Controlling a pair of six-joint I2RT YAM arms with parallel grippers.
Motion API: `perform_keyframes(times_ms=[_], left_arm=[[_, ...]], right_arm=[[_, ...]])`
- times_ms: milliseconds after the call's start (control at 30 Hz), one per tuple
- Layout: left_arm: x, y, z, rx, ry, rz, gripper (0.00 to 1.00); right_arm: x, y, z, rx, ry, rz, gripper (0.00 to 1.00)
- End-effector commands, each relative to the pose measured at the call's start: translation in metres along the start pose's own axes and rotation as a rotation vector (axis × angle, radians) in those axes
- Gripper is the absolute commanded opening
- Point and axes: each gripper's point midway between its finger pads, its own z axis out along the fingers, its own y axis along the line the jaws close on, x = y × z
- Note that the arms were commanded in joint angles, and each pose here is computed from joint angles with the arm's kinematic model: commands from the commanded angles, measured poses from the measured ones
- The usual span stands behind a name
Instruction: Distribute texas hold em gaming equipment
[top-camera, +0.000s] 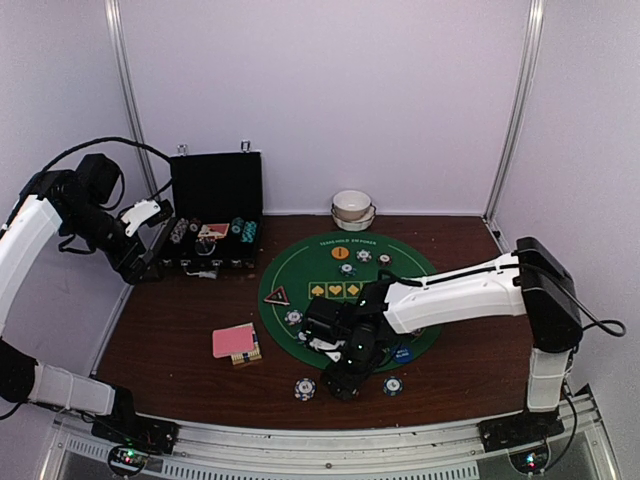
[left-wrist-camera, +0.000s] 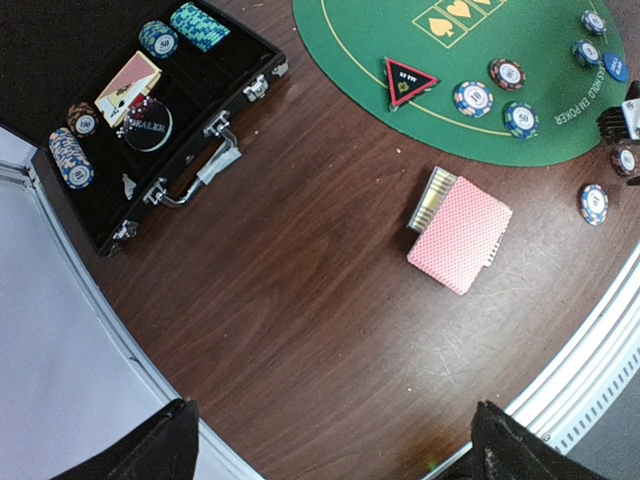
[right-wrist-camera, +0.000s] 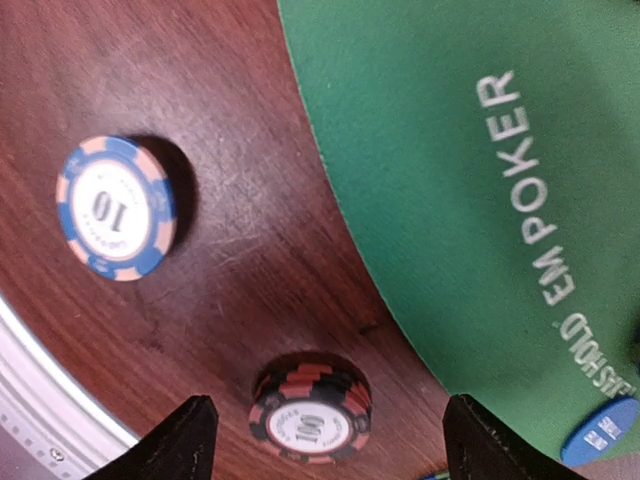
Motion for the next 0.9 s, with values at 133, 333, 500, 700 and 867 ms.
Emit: perform_keyframes(times_ms=[133, 333, 500, 700, 867], left_arm=[[-0.003, 0.002, -0.005, -0.008, -0.012, 0.010, 0.97], [-0.004, 0.002, -0.005, -0.006, -0.015, 0.009, 0.97], [-0.004, 0.001, -0.006, -0.006, -0.015, 0.009, 0.98], [-0.003, 0.001, -0.006, -0.007, -0.014, 0.010, 0.97], [-0.002, 0.001, -0.005, -0.007, -0.012, 0.010, 0.97]], right_arm=[[0.004, 0.003, 0.022, 0.008, 0.035, 0.003, 0.71], [0.006, 0.000, 0.017, 0.024, 0.036, -0.003, 0.55], [0.003, -0.001, 0.004, 0.029, 0.016, -0.003, 0.40], [-0.003, -0.003, -0.019, 0.045, -0.012, -0.010, 0.33], [-0.008, -0.005, -0.043, 0.057, -0.041, -0.019, 0.33]])
